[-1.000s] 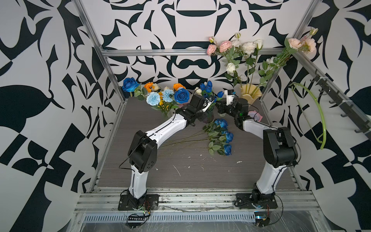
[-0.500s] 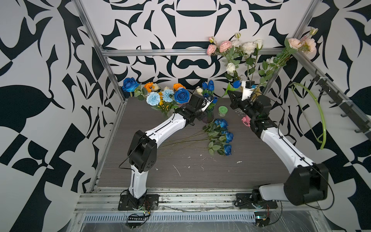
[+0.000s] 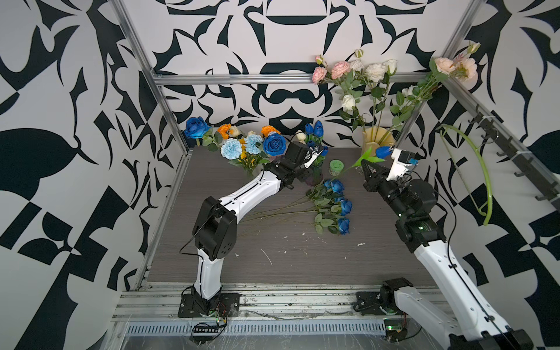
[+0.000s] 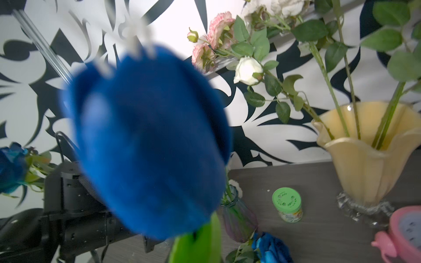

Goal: Pick out blue flowers from the vase
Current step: Place the flower at the center of the board.

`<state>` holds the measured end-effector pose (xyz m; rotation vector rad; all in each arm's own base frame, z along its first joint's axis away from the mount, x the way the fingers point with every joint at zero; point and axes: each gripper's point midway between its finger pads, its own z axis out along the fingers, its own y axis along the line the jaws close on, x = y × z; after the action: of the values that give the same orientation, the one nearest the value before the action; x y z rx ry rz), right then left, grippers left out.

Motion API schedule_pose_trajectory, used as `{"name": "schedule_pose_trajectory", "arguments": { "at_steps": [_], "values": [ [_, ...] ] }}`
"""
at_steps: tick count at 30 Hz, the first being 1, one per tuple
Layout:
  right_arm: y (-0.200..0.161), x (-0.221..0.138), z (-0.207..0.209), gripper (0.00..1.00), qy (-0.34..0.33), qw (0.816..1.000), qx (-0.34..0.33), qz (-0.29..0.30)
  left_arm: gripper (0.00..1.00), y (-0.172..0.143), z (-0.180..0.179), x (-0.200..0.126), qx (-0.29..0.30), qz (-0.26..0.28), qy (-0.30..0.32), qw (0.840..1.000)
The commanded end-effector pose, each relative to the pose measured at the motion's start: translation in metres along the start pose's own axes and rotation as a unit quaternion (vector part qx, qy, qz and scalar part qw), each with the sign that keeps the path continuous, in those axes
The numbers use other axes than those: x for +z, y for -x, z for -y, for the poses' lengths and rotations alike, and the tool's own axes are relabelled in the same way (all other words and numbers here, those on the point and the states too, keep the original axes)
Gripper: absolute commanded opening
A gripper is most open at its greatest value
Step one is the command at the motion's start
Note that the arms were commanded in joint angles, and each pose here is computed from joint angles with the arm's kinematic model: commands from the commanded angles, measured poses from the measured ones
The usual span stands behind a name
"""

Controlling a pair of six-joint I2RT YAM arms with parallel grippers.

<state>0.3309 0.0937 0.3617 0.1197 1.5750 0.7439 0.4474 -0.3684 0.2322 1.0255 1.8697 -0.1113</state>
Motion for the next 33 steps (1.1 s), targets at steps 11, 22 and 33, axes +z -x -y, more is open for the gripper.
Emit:
{"name": "schedule_pose_trajectory", "arguments": {
  "at_steps": [11,22,33],
  "values": [
    [-0.125,0.036,0.052,0.0,-0.079,0.945,0.307,-0.076,0.45,0.019,-0.005,-0.018,-0.003,0.035,-0.003,0.999],
    [-0.194,0.06,0.062,0.0,-0.135,0.911,0.388,-0.043,0.45,0.021,-0.003,-0.017,-0.004,0.041,-0.009,0.999],
    [-0.231,0.065,0.074,0.47,-0.2,0.893,0.393,-0.094,0.45,0.023,-0.004,-0.015,-0.003,0.043,-0.006,0.999]
  ]
}}
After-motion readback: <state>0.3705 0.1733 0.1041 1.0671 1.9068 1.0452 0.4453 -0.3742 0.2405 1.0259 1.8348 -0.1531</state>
